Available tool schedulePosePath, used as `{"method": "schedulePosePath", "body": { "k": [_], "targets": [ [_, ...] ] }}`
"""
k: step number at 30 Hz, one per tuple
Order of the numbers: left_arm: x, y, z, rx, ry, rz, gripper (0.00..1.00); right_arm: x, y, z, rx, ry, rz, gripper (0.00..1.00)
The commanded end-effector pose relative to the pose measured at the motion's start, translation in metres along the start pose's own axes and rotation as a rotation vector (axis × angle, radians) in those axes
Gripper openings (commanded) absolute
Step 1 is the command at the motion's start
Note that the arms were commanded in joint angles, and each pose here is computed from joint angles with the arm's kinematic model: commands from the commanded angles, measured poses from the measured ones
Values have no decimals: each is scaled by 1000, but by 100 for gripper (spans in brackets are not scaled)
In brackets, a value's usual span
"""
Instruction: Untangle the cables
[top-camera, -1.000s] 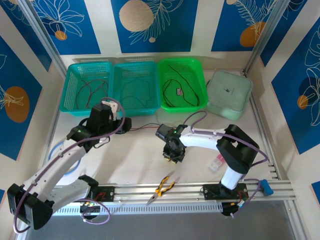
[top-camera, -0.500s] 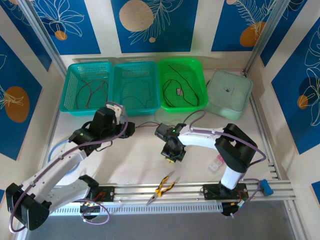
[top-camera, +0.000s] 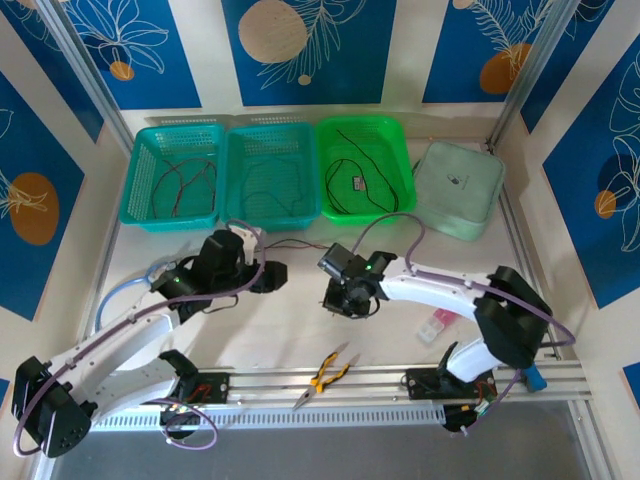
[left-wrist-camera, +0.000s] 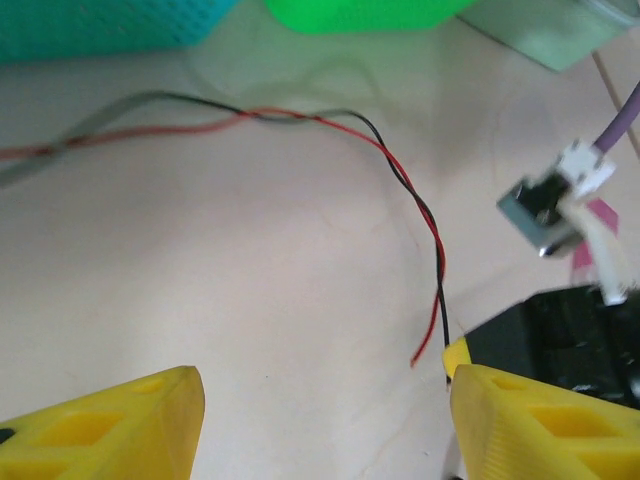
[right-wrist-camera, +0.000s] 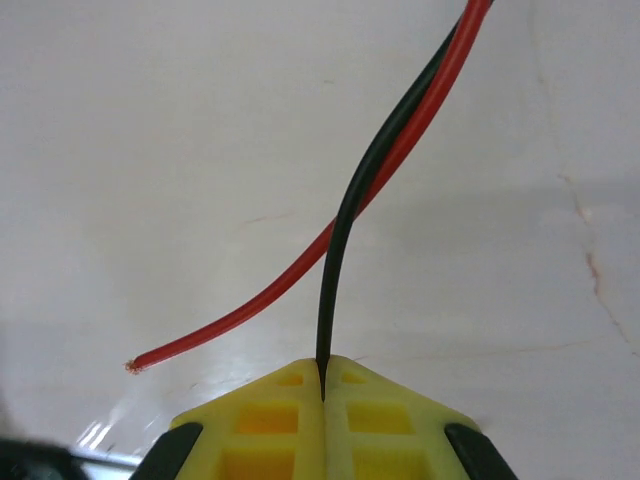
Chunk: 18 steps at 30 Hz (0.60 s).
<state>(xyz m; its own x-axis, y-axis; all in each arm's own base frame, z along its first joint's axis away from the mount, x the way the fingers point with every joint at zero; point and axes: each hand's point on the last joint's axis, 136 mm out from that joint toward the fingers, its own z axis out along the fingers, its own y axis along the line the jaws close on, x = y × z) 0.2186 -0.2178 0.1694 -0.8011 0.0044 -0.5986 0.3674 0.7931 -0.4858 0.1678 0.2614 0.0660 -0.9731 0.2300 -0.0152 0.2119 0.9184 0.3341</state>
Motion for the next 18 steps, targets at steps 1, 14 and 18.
{"method": "schedulePosePath", "body": {
  "k": [1, 14, 18],
  "targets": [
    [1, -22, 7, 113, -30, -53, 65, 3, -1, -10, -50, -9, -83, 0],
    [31, -60, 55, 192, 144, -1, 62, -4, -2, -33, -196, -65, -99, 0],
    [32, -69, 64, 214, 139, -2, 59, -6, -2, -39, -232, -72, -85, 0]
  ]
}}
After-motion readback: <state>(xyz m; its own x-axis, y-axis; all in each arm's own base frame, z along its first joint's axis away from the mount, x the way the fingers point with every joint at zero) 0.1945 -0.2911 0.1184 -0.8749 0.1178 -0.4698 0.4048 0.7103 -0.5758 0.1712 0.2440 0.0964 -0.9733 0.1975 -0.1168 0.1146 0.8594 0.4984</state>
